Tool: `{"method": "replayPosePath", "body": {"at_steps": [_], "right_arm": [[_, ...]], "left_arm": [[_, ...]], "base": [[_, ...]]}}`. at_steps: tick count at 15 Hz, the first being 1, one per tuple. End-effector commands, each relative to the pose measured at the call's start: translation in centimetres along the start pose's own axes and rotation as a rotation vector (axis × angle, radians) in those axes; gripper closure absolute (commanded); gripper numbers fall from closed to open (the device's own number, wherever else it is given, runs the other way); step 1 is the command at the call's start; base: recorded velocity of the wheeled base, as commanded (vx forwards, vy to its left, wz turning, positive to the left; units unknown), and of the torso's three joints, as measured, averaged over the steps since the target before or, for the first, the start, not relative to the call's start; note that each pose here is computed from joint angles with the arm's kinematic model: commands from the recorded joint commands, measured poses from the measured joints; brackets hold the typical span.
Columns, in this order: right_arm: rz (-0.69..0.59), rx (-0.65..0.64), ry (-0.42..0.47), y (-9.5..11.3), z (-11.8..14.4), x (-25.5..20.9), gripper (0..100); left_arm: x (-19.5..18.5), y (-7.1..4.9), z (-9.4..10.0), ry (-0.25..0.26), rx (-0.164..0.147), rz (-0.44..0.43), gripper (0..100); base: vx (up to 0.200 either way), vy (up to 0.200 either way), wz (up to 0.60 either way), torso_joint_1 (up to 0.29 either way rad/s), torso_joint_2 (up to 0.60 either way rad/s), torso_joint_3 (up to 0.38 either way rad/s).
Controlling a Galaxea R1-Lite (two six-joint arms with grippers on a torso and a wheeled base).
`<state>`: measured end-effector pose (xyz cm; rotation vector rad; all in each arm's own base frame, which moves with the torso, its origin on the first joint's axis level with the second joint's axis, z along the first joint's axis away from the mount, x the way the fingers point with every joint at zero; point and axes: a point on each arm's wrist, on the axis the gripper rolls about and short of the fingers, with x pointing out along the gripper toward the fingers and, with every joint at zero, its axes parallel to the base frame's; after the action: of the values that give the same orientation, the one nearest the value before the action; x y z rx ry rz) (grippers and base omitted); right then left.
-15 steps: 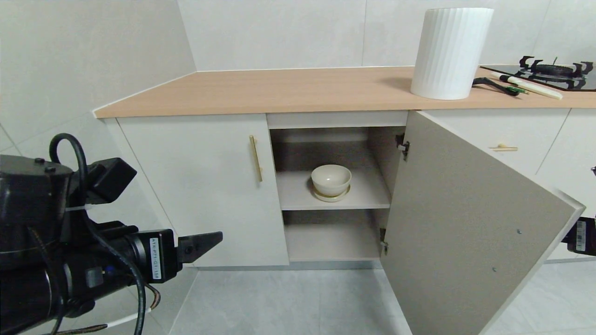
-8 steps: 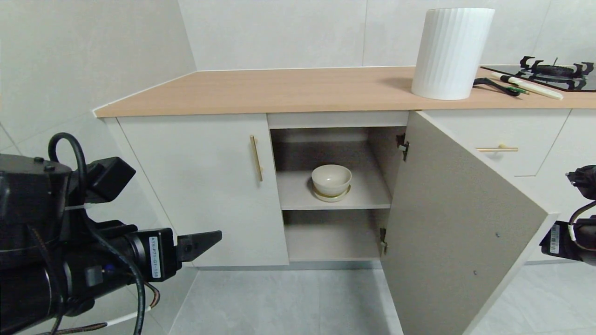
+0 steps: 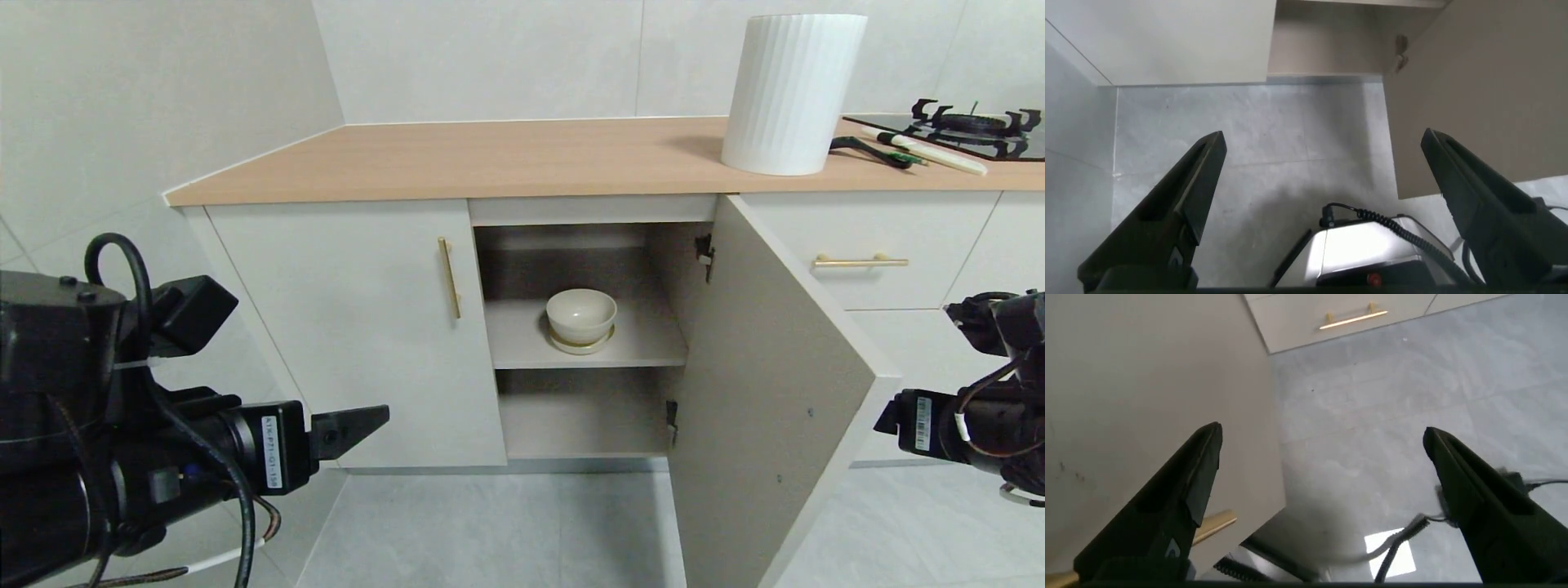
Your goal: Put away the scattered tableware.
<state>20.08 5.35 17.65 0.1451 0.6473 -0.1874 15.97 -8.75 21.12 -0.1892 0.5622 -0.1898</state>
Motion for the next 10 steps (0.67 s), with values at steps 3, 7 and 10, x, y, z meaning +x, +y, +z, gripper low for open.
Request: {"method": "replayPosePath", "body": {"at_steps": [3,7,10], "right_arm": [[-0.004,0.013,0.03,0.5,-0.4,0.9,0],[0.033,0.055,0.006,1.5,-0.4,1.5,0],[0.085,0.094,-0.007,2.8,-0.3,3.3,0]], "left_arm": [[0.0,0.0,0.0,0.0,-0.001,0.001,0],[0.0,0.0,0.0,0.0,0.0,0.0,0],[0.0,0.0,0.0,0.001,0.0,0.002,0]], "base": [[-0.133,0.0,0.0,0.0,0.0,0.0],[-0.1,0.0,0.0,0.005,0.0,-0.001],[0.0,0.0,0.0,0.0,0.0,0.0]]}}
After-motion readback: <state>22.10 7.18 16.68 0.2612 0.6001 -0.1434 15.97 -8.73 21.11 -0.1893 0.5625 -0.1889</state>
